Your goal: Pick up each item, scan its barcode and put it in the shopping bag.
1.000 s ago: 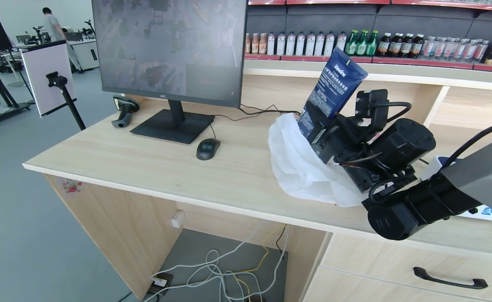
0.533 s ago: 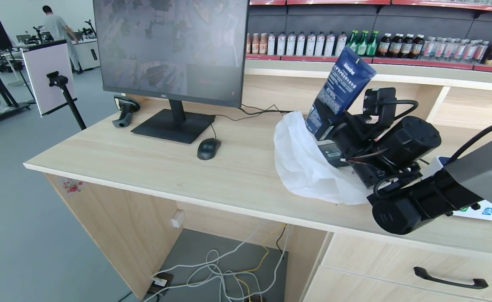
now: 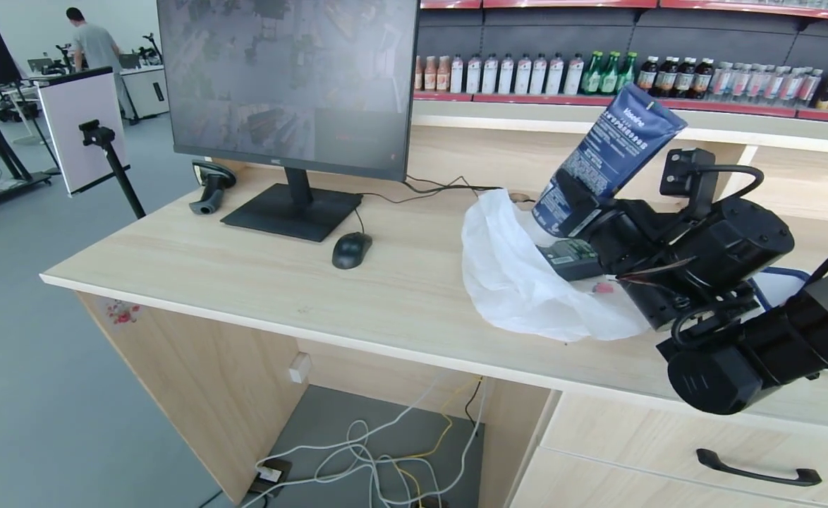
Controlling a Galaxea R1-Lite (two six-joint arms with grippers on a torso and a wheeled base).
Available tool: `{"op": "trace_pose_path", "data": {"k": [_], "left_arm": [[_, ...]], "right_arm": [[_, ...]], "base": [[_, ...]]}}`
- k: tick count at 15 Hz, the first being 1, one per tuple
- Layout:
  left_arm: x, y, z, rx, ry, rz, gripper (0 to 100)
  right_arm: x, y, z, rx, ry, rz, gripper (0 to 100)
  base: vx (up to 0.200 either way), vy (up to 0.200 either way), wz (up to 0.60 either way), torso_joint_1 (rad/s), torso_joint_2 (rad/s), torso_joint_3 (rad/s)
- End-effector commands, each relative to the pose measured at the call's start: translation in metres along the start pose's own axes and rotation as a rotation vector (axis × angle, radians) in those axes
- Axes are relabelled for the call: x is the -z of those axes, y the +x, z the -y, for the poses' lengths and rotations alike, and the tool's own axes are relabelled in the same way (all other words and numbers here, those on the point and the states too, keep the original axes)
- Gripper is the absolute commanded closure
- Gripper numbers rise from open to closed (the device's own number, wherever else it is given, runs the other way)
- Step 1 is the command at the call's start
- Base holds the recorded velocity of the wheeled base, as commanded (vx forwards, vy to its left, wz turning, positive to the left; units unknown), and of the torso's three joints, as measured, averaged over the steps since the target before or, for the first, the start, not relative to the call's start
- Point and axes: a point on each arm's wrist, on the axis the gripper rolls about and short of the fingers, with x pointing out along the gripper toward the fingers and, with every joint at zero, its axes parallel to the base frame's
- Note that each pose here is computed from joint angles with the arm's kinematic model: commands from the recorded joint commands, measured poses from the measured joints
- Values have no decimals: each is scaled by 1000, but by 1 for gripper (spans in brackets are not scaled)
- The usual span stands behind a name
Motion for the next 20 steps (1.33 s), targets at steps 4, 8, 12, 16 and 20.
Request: {"op": "trace_pose_path", "data": {"k": [4, 8, 12, 16, 20], "left_arm": [[0, 0, 0, 1, 1, 1, 0], [0, 0, 0, 1, 1, 1, 0], [0, 0, 0, 1, 0, 1, 0], [0, 0, 0, 1, 0, 1, 0], [0, 0, 0, 1, 0, 0, 0]], "right_arm": [[21, -24, 11, 51, 102, -124, 100], [23, -54, 12, 89, 174, -213, 100], [29, -53, 13, 94, 191, -225, 100], [34, -47, 14, 89, 195, -221, 100], [22, -40, 11, 50, 163, -178, 0]], "base": [[0, 0, 0, 0, 0, 0], [0, 0, 0, 0, 0, 0], [0, 0, 0, 0, 0, 0], [0, 0, 0, 0, 0, 0], [0, 0, 0, 0, 0, 0]]}}
